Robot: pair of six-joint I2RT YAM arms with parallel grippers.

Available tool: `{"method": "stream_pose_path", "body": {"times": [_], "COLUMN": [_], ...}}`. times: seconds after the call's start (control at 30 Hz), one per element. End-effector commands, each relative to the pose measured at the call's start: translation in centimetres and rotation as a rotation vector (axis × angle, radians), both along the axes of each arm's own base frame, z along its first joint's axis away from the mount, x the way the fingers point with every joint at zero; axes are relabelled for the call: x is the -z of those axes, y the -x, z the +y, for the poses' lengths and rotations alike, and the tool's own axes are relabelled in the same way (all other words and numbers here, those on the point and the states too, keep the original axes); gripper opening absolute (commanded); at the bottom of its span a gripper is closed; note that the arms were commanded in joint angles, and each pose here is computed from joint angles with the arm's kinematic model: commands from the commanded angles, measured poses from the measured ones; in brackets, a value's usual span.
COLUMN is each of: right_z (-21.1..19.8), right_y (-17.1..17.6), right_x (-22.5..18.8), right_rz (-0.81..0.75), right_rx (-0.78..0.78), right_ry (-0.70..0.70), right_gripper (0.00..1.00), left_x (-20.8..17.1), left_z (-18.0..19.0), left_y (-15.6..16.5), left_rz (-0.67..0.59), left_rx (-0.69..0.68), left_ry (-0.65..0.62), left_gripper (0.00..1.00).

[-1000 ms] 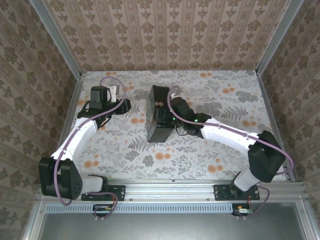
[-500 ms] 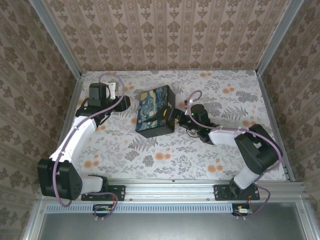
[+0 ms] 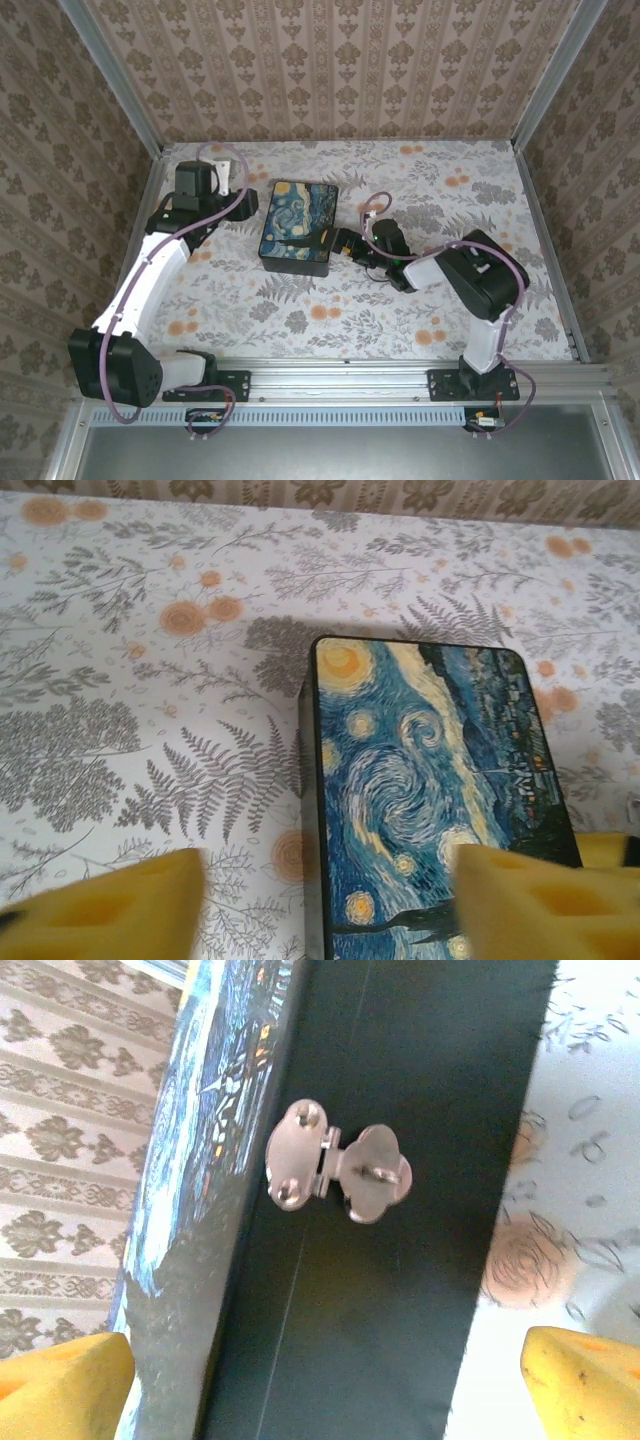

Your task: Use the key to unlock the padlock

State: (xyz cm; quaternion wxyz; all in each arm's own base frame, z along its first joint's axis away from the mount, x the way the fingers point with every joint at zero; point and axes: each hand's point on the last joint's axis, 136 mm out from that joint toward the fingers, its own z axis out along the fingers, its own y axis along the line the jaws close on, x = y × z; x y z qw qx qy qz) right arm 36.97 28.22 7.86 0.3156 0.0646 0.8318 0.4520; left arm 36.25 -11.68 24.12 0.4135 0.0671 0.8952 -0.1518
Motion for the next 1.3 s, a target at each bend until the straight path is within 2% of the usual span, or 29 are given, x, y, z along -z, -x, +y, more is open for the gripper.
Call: {"method": "stream_pose_path", "body": {"times": [0.0,0.07,0.13,0.17,0.2,0.23,0.3,0.4,0.43,0.47,0.53,0.6,0.67,0.7,0.87,1.27], "right_z": [-2.8,-7.1,-12.1,-14.8,-17.2,-19.2,-23.9,-28.8,-29.6,-29.8,-30.2,-30.1,-29.0,-28.6,-28.9,-28.8], "right_y": [0.1,-0.2,-0.4,-0.3,-0.3,-0.2,0.1,0.1,-0.2,-0.8,-1.7,-2.6,-3.1,-3.3,-3.0,-3.0], "right_x": [-3.6,-5.2,-7.8,-8.8,-9.5,-9.6,-8.7,-7.3,-7.3,-7.3,-5.1,-4.8,-2.6,-1.6,-1.8,-1.9], "right_rz": [-0.099,-0.157,-0.273,-0.327,-0.363,-0.367,-0.321,-0.293,-0.342,-0.394,-0.387,-0.381,-0.396,-0.431,-0.425,-0.429], "right_rx": [0.010,0.104,0.232,0.293,0.336,0.365,0.448,0.586,0.627,0.626,0.584,0.562,0.483,0.473,0.485,0.486], "right_ry": [0.268,0.485,0.657,0.727,0.778,0.810,0.869,0.870,0.854,0.853,0.930,0.888,0.857,0.846,0.848,0.847], "right_gripper": [1.00,1.00,1.00,1.00,1.00,1.00,1.00,1.00,1.00,1.00,1.00,1.00,1.00,1.00,1.00,1.00], "left_x": [2.6,3.2,4.3,4.9,5.6,6.6,8.9,10.3,10.9,11.5,12.9,14.3,14.8,14.4,14.7,14.7], "left_z": [2.2,3.4,4.6,6.0,8.5,10.4,12.1,12.4,12.3,12.3,12.1,11.8,11.5,11.1,11.8,11.5], "left_y": [-0.2,-0.5,-0.6,-0.8,-1.0,-1.0,-0.9,-1.5,-1.8,-2.1,-2.8,-3.5,-3.3,-3.3,-3.6,-3.7], "left_rz": [0.017,-0.032,-0.138,-0.200,-0.216,-0.196,-0.188,-0.313,-0.337,-0.356,-0.389,-0.397,-0.358,-0.399,-0.360,-0.360], "left_rx": [-0.101,-0.119,-0.102,-0.124,-0.221,-0.281,-0.314,-0.324,-0.312,-0.310,-0.305,-0.278,-0.241,-0.220,-0.284,-0.249], "left_ry": [-0.108,-0.160,-0.263,-0.336,-0.395,-0.393,-0.331,-0.303,-0.298,-0.293,-0.282,-0.282,-0.254,-0.250,-0.291,-0.269], "left_gripper": [1.00,1.00,1.00,1.00,1.00,1.00,1.00,1.00,1.00,1.00,1.00,1.00,1.00,1.00,1.00,1.00]}}
